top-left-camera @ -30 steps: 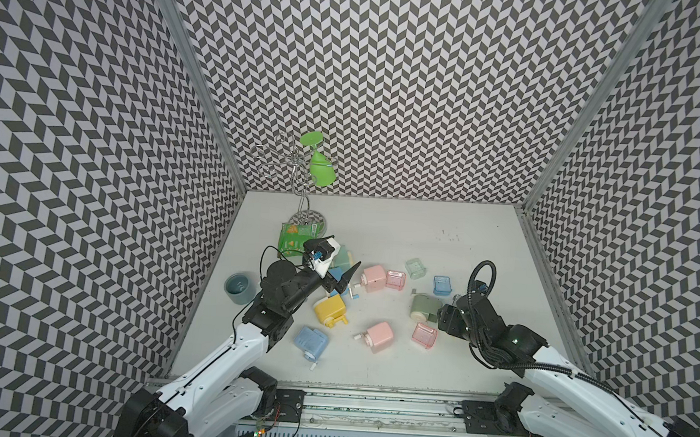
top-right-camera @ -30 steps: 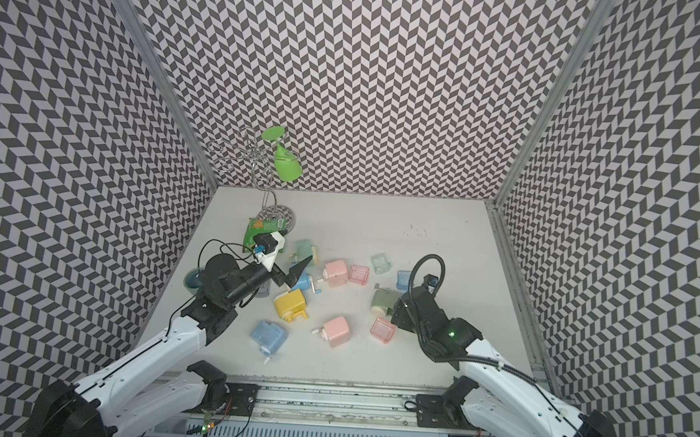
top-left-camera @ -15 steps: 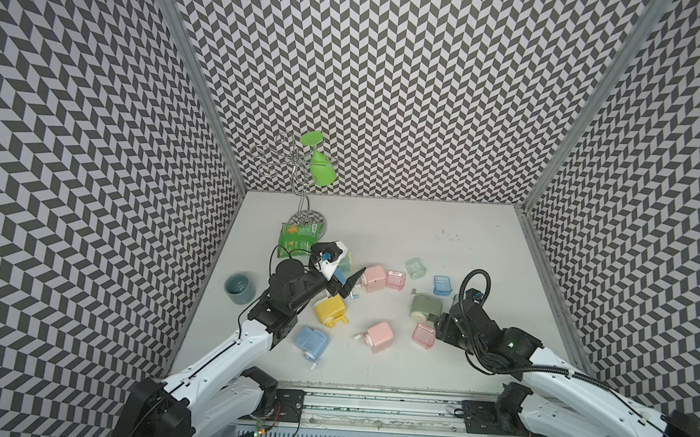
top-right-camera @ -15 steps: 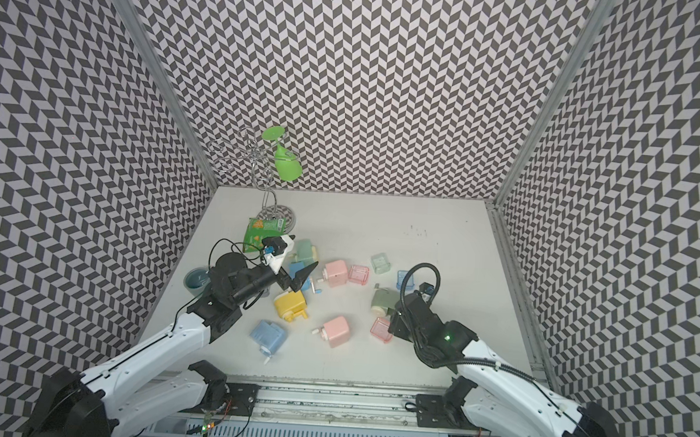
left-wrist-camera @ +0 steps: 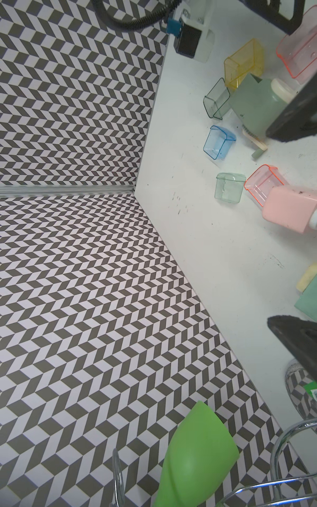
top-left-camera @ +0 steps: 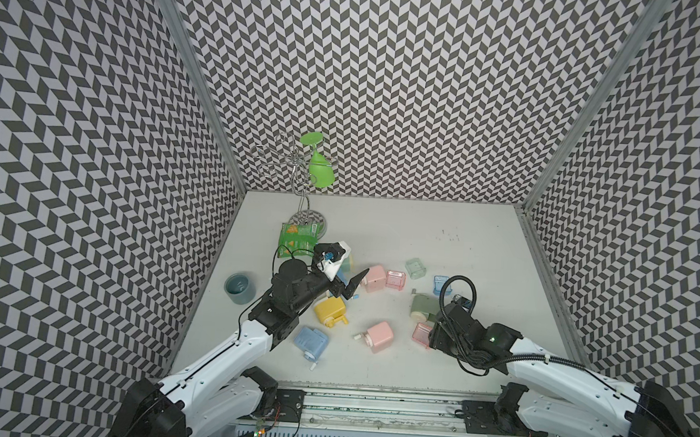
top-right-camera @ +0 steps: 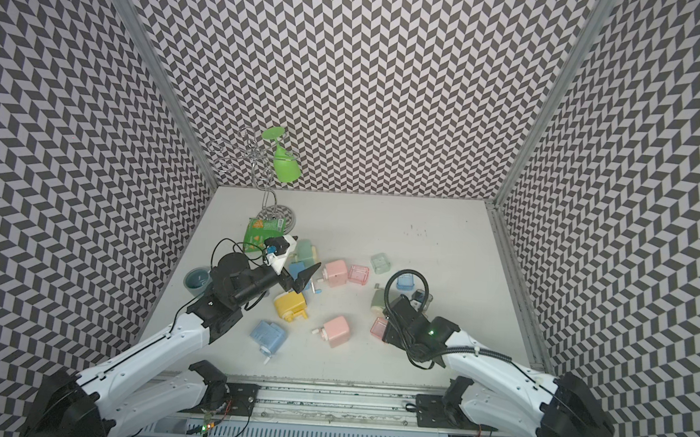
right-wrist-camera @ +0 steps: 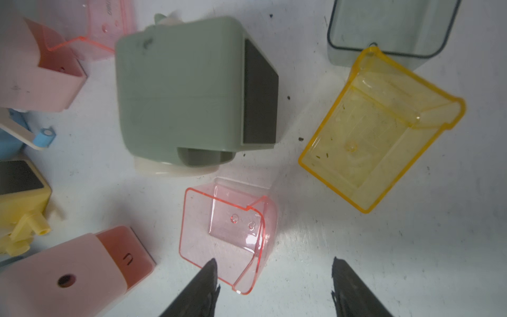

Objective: Put the tray back into the pencil sharpener
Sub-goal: Adjust the container at the center of the board.

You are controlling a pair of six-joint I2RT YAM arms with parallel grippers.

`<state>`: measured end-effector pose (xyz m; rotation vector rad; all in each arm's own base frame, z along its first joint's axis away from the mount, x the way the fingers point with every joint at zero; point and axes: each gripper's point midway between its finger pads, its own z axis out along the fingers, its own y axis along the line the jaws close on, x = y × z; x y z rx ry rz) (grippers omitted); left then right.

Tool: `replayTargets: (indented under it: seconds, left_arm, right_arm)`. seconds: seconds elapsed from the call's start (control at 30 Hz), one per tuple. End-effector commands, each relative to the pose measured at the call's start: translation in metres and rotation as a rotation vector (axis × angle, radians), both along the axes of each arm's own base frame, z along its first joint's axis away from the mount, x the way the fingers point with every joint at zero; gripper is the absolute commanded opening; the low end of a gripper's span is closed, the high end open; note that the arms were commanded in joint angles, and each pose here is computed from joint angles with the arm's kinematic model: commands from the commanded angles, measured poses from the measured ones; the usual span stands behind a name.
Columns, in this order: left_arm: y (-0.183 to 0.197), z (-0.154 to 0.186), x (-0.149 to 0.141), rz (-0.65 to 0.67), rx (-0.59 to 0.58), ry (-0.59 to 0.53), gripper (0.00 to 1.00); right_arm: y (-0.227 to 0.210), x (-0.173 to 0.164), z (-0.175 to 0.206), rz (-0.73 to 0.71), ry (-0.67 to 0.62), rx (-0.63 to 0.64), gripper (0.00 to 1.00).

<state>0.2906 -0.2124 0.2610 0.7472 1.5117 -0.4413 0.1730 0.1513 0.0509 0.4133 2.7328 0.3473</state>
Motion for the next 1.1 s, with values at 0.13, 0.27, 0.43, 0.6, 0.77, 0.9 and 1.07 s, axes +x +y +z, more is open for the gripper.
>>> replayTargets:
  seconds: [0.13,0.27,0.43,0.6,0.77,0.9,1.07]
  left_arm:
    - [-0.001,0.020,0.000,0.016,-0.003,-0.020,1.00]
    - [-0.003,0.020,0.000,0.007,0.003,-0.019,1.00]
    - [-0.003,0.017,0.000,0.010,0.022,-0.020,1.00]
    - [-0.002,0.018,-0.001,0.010,0.023,-0.022,1.00]
    - [-0.002,0.017,-0.002,0.011,0.030,-0.022,1.00]
    - [-0.002,0.018,-0.002,0.009,0.029,-0.022,1.00]
    - [-0.001,0.019,-0.003,0.010,0.027,-0.028,1.00]
  right_arm:
    - [0.011,0.012,0.010,-0.010,-0.026,0.012,0.59]
    - [0.013,0.014,0.007,-0.012,-0.017,-0.005,0.54]
    - [0.015,0.014,0.001,-0.005,0.009,-0.020,0.46]
    - [0.012,0.010,-0.012,-0.006,0.044,-0.056,0.36]
    - [0.011,0.009,-0.019,0.009,0.070,-0.091,0.28]
    - [0.008,0.008,-0.021,0.012,0.077,-0.106,0.22]
    - [0.006,0.006,-0.021,0.026,0.078,-0.120,0.18]
